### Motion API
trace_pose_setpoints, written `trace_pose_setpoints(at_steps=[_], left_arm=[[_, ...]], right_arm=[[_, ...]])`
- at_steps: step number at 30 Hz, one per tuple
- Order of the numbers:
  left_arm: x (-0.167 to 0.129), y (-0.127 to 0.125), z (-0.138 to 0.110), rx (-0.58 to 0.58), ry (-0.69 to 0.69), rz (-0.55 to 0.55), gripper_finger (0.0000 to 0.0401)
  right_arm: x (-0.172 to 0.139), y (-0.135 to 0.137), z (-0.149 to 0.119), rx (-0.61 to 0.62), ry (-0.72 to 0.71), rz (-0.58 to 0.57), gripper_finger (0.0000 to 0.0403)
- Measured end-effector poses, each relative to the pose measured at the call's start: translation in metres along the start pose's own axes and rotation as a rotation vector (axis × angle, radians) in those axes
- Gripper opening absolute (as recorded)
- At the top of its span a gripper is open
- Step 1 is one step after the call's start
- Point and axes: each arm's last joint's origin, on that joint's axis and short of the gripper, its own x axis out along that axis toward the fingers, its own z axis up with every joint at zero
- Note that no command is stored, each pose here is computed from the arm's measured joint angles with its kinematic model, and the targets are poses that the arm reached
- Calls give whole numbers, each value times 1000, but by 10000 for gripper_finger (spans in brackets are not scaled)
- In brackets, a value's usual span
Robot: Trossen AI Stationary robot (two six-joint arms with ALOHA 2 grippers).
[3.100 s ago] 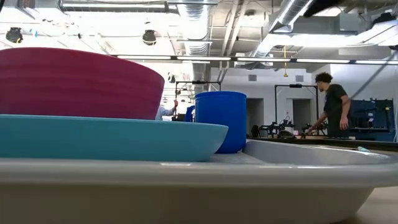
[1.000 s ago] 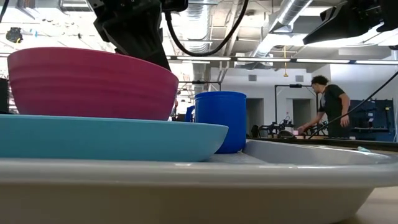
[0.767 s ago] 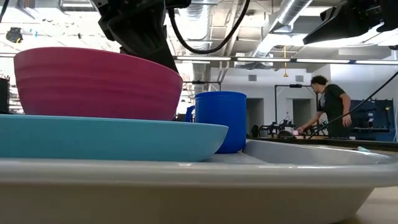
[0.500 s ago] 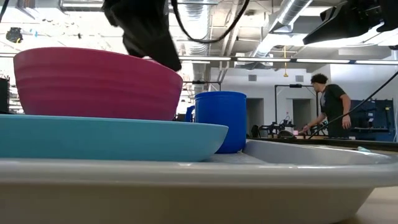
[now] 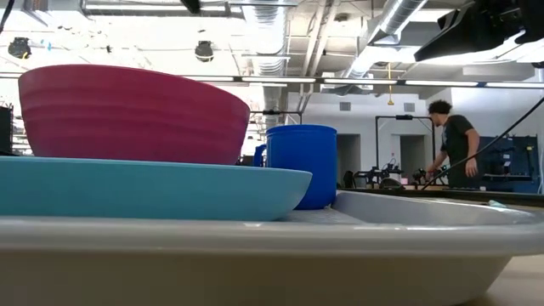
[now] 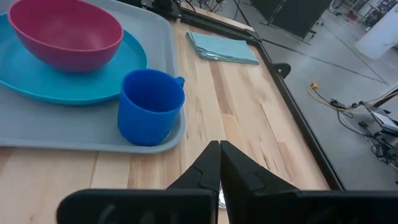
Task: Set up tray
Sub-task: Put the blue napkin beside the blue plate on the gray serving tray
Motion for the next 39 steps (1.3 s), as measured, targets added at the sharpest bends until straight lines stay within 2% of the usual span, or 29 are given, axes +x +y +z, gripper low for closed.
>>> trace_pose_setpoints(at_steps=[3,6,9,14,17,23,28,31,35,39], left_arm=[[-25,14,-11,-61,10,159,0],[-40,21,-21,-96,-124,194,0],[-42,30,-37,-190,-131,224,0],[-20,43,-79,-364,-82,277,1],[0,50,-107,-418,-7,317,8],[36,58,-145,-528,93,355,46],[65,63,-156,-551,125,408,87],[80,68,-156,-619,155,398,109],[96,76,-149,-706,164,360,126],[112,86,-139,-735,160,284,129]], right_arm=[[0,0,0,-1,1,2,1],[0,0,0,-2,3,2,1],[1,1,-1,-6,9,3,2],[3,3,-1,1,21,10,1],[4,3,-1,0,21,10,1],[3,3,-1,1,21,5,1],[3,3,-1,1,21,5,2],[3,3,-1,1,20,6,1],[3,3,-1,1,20,6,1],[3,3,-1,1,20,6,1]])
